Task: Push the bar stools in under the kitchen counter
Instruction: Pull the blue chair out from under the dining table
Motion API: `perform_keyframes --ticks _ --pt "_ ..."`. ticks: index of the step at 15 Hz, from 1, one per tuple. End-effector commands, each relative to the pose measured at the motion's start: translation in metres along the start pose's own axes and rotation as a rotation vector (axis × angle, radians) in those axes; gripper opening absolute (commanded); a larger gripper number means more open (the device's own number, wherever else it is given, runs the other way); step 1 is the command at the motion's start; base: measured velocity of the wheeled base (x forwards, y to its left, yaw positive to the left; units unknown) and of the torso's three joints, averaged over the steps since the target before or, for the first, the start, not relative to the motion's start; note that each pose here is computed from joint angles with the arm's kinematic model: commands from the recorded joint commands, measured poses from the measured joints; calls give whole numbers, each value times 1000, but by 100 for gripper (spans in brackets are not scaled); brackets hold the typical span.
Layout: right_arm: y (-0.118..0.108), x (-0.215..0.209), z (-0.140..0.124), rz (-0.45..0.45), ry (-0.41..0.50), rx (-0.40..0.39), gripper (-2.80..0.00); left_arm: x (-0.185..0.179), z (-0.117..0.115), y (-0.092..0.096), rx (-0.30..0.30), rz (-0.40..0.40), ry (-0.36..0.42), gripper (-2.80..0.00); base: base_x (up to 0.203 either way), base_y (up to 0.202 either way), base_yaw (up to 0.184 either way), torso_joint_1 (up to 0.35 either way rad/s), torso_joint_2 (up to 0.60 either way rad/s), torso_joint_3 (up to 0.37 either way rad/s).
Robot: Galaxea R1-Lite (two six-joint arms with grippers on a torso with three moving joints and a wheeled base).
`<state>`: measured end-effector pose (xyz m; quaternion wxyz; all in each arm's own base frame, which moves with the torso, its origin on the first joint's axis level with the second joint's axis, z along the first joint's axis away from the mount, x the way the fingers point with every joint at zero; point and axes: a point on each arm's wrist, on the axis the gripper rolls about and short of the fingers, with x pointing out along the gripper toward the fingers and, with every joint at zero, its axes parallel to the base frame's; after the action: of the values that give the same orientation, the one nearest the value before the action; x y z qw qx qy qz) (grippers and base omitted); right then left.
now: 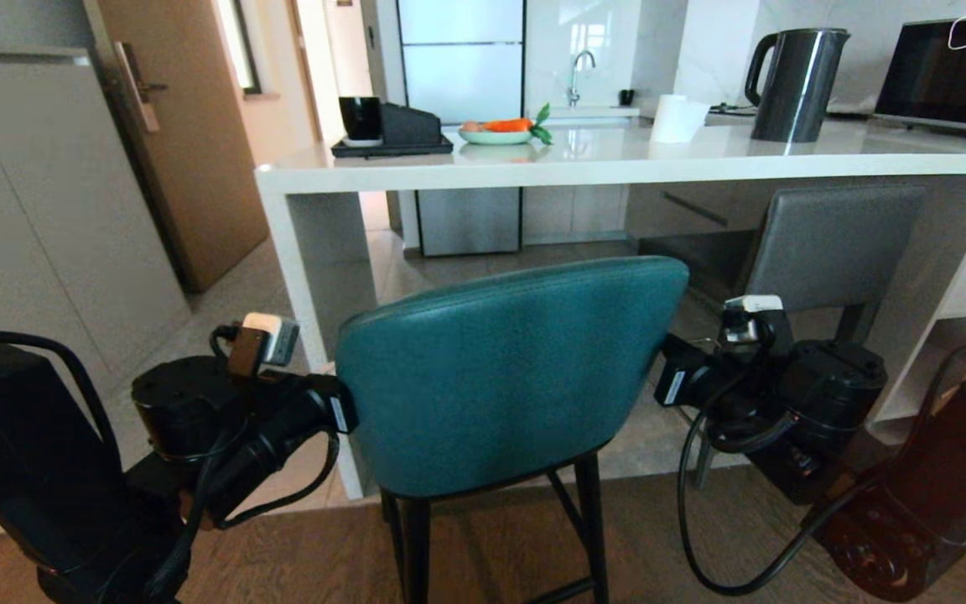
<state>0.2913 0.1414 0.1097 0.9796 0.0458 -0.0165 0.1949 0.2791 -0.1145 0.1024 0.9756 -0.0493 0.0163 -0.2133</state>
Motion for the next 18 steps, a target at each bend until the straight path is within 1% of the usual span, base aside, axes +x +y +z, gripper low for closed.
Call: perform_keyframes --ticks 1,3,6,8,11,12,14,18 --pt "15 -6 -1 100 11 4 -280 -3 -2 7 0 74 4 -280 0 0 0 0 0 0" --pt "-15 -11 7 87 1 0 -280 -8 -4 9 -3 87 23 -280 0 0 0 0 0 0" --pt "-57 -8 16 15 -30 -9 -280 -11 -6 9 -3 87 35 -280 0 0 0 0 0 0" --pt "-76 -10 23 4 -46 -15 -280 -10 -7 9 -3 87 35 -280 0 0 0 0 0 0" --pt "-91 -25 28 -30 -38 3 -280 -10 -8 10 -3 90 41 -280 0 0 0 0 0 0" --pt "-98 -21 25 -38 -32 10 -280 -10 -8 9 -3 89 41 -280 0 0 0 0 0 0" --pt "-108 1 20 -40 -52 7 -280 -11 -8 9 -3 87 41 -280 0 0 0 0 0 0" --pt "-118 46 17 26 -57 2 -280 -13 -10 10 -4 92 53 -280 0 0 0 0 0 0"
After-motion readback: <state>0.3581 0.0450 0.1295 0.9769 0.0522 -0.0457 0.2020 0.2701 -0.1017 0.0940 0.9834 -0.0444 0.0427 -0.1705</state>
